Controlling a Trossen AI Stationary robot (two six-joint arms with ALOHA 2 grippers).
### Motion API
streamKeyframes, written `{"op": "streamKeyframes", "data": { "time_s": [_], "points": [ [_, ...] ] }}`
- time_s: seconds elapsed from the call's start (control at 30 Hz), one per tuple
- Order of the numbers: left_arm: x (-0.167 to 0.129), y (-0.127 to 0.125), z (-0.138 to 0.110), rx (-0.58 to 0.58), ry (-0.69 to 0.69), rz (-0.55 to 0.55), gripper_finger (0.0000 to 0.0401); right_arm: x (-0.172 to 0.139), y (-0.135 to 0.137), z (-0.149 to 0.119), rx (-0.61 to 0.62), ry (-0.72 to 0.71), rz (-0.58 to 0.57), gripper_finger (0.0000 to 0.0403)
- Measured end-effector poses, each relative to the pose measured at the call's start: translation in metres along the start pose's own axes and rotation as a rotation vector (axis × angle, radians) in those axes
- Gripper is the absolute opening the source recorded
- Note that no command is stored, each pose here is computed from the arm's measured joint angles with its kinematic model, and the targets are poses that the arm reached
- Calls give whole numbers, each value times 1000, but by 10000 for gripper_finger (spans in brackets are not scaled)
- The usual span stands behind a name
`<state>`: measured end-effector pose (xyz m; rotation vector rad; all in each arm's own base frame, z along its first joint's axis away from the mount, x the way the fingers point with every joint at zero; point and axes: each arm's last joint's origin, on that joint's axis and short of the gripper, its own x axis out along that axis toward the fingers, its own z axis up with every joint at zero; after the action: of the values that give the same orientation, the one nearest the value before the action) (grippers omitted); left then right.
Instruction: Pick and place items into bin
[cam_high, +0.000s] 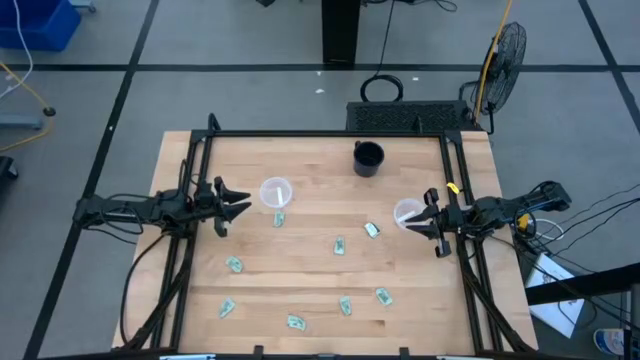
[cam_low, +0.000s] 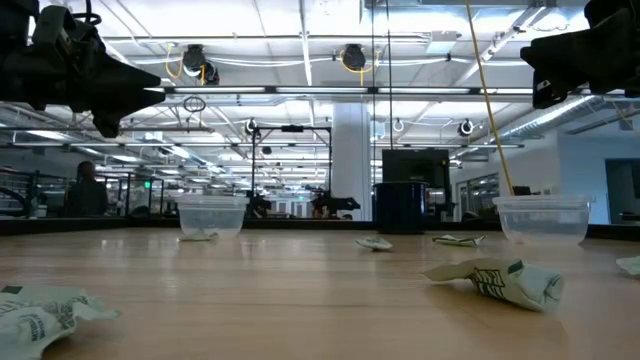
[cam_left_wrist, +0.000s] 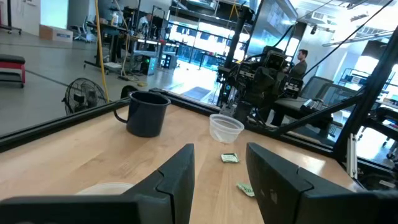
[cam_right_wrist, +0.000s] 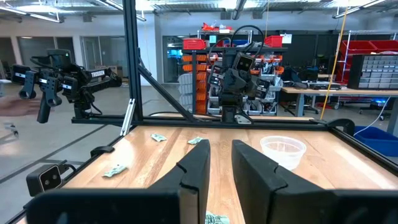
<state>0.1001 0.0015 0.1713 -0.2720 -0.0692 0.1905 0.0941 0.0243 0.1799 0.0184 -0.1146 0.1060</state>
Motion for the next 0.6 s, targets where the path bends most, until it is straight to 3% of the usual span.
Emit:
{"op": "streamKeyframes", "data": {
  "time_s": [0.27, 0.47, 0.6],
  "points": [
    [0, 0, 5, -17, -53, 23, 150, 0, 0, 0, 0, 0, 0, 59],
    [-1, -3, 14, -187, -138, -35, 150, 0, 0, 0, 0, 0, 0, 59],
    [-1, -3, 16, -212, -165, -16, 150, 0, 0, 0, 0, 0, 0, 59]
  ]
}}
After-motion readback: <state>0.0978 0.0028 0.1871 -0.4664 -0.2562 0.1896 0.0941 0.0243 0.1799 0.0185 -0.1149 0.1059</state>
